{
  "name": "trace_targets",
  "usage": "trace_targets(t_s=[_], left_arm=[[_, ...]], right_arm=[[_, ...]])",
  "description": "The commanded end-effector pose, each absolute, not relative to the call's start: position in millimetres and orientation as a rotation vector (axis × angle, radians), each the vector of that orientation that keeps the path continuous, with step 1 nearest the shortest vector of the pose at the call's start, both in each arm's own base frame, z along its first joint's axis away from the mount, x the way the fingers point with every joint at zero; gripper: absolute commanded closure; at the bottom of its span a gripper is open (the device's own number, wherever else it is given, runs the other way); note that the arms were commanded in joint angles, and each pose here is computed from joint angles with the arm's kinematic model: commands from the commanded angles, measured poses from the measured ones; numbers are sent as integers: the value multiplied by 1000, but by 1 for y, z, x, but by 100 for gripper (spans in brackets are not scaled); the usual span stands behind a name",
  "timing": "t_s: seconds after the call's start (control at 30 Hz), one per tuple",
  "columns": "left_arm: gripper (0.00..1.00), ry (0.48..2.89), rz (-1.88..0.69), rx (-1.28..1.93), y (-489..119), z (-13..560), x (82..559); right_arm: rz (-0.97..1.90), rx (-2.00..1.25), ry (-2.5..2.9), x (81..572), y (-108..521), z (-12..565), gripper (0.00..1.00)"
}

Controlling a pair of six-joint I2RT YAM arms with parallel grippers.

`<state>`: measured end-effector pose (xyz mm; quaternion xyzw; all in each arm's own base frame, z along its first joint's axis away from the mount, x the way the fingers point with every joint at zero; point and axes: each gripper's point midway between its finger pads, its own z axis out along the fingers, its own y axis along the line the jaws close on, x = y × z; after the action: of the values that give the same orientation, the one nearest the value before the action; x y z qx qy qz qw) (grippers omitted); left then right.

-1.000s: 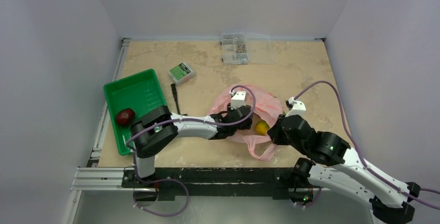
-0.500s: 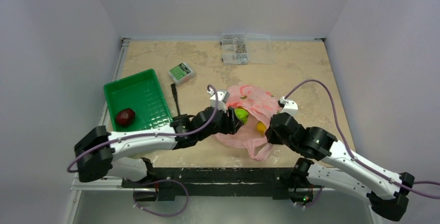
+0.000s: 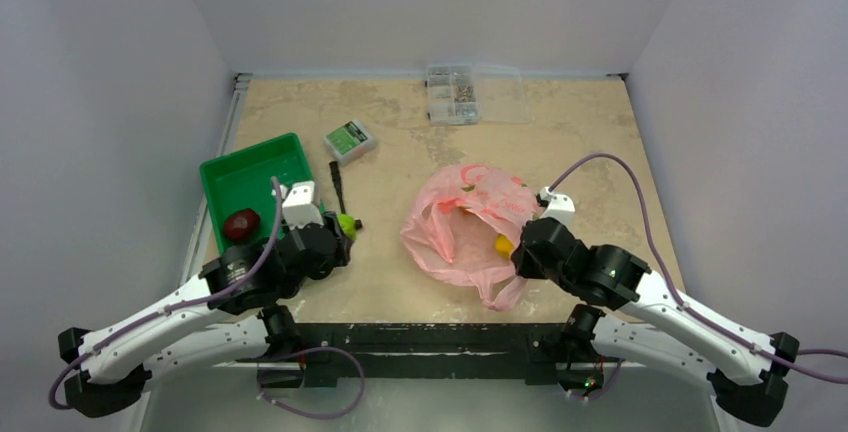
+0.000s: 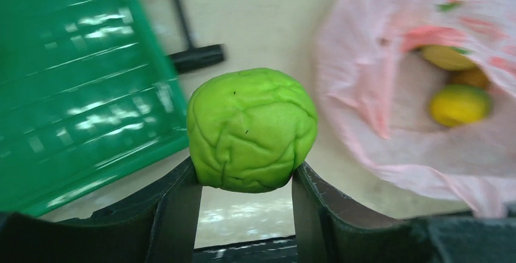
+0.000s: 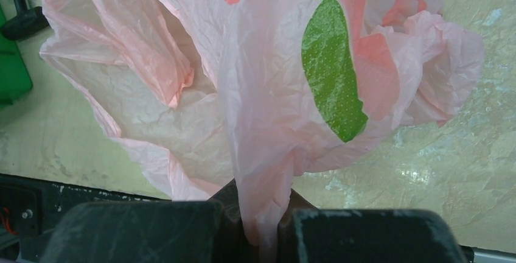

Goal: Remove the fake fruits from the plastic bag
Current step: Place the fake fruit in the bin.

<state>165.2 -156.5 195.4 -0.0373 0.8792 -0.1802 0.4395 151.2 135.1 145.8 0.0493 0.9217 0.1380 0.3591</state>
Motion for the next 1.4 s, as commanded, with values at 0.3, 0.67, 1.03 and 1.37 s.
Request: trace_targets(t_s=[0.3, 0.67, 1.03, 1.37], left_arm=[[100, 2292, 199, -413, -42, 126, 169], [85, 2414, 259, -524, -59, 84, 208], [0, 2425, 263, -625, -52, 95, 191], [4, 2364, -696, -371, -169, 150, 199]], right_arm=[[362, 138, 2356, 156, 139, 153, 100], [376, 138, 2348, 156, 139, 152, 100], [415, 89, 2337, 158, 148, 156, 100], [676, -235, 2276, 152, 201, 173, 100]])
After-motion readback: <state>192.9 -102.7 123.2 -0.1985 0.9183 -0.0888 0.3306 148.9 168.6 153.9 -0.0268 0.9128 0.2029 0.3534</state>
